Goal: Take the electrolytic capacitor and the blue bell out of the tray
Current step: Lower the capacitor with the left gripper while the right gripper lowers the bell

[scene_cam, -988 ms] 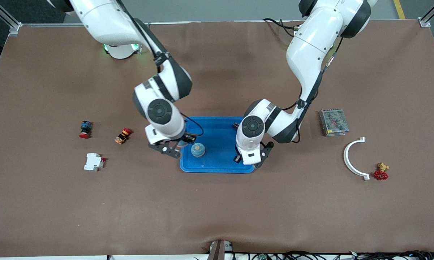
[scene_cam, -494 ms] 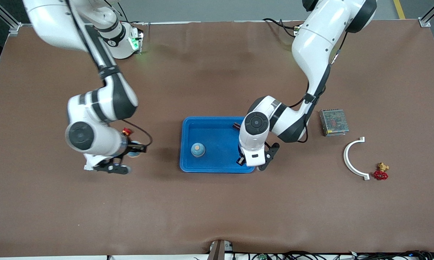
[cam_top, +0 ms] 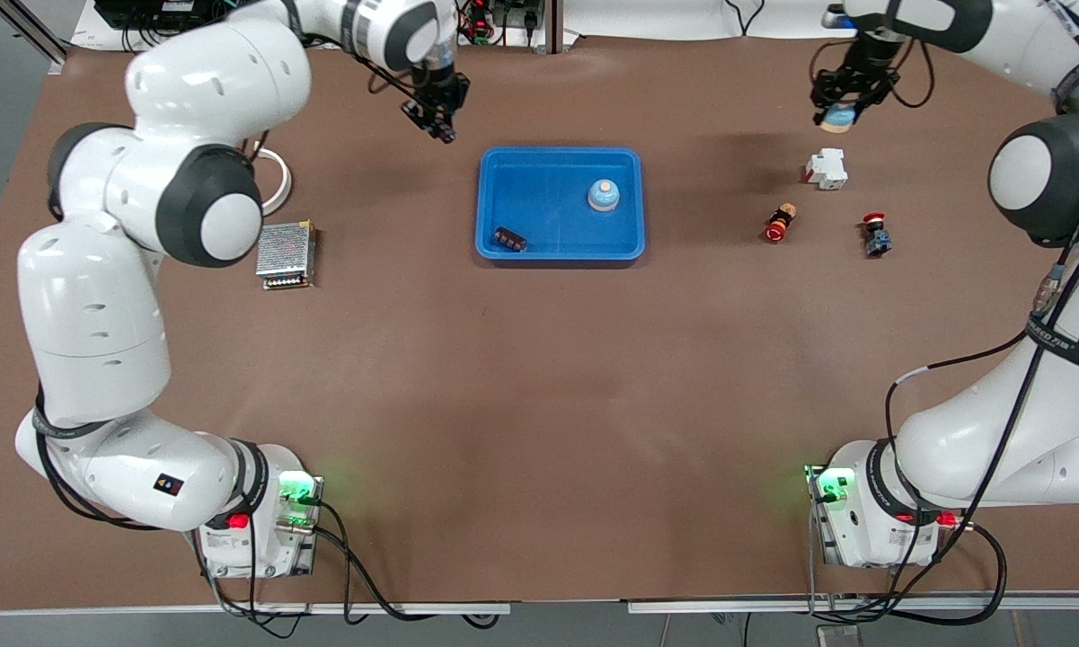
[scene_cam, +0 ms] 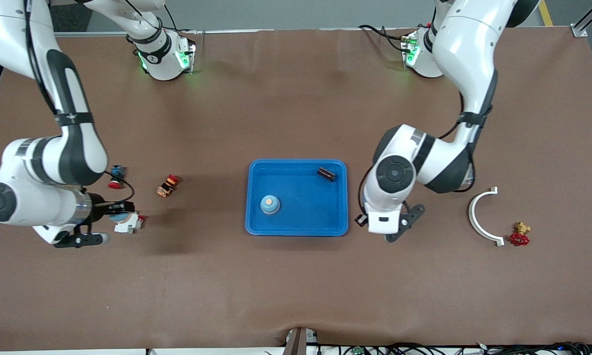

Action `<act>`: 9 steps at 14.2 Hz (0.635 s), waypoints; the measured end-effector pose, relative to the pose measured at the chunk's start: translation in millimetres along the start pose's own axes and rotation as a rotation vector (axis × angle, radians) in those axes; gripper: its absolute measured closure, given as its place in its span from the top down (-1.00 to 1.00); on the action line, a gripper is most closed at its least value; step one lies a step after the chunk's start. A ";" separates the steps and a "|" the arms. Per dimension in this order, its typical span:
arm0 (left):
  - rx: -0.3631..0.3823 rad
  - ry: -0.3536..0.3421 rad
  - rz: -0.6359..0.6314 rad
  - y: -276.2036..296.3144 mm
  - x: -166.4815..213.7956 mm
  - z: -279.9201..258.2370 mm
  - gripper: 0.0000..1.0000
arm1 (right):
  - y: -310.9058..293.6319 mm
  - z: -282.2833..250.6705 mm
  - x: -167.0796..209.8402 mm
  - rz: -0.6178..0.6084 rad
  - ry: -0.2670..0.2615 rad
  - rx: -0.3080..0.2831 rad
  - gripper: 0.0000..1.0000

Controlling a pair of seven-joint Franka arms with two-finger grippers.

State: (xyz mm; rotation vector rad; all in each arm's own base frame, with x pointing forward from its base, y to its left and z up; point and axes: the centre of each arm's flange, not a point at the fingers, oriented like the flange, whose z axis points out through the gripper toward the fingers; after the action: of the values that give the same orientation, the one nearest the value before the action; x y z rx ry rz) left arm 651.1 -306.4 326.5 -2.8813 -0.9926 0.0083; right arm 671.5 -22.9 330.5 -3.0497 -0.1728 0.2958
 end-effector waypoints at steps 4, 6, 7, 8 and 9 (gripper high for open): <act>0.021 -0.014 0.156 -67.8 70.8 -17.3 -0.32 | 66.5 11.5 -10.7 -0.094 0.012 0.017 0.37; 0.030 -0.028 0.234 -114.9 111.8 -18.8 -0.32 | 88.0 20.3 -12.2 -0.126 0.028 0.017 0.37; 0.032 -0.035 0.267 -136.6 130.1 -18.9 -0.32 | 97.8 27.1 -11.5 -0.141 0.040 0.014 0.37; 0.032 -0.041 0.298 -156.9 147.5 -18.0 -0.32 | 108.2 34.5 -10.8 -0.160 0.052 0.011 0.37; 0.031 -0.046 0.332 -175.6 163.9 -16.5 -0.32 | 120.1 44.1 -10.4 -0.178 0.062 0.009 0.37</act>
State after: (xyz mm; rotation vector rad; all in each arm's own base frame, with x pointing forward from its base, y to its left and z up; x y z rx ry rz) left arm 673.0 -69.4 362.9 -2.9912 -0.5033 0.1126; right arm 665.3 -140.5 279.4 -3.0029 -0.4338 0.1890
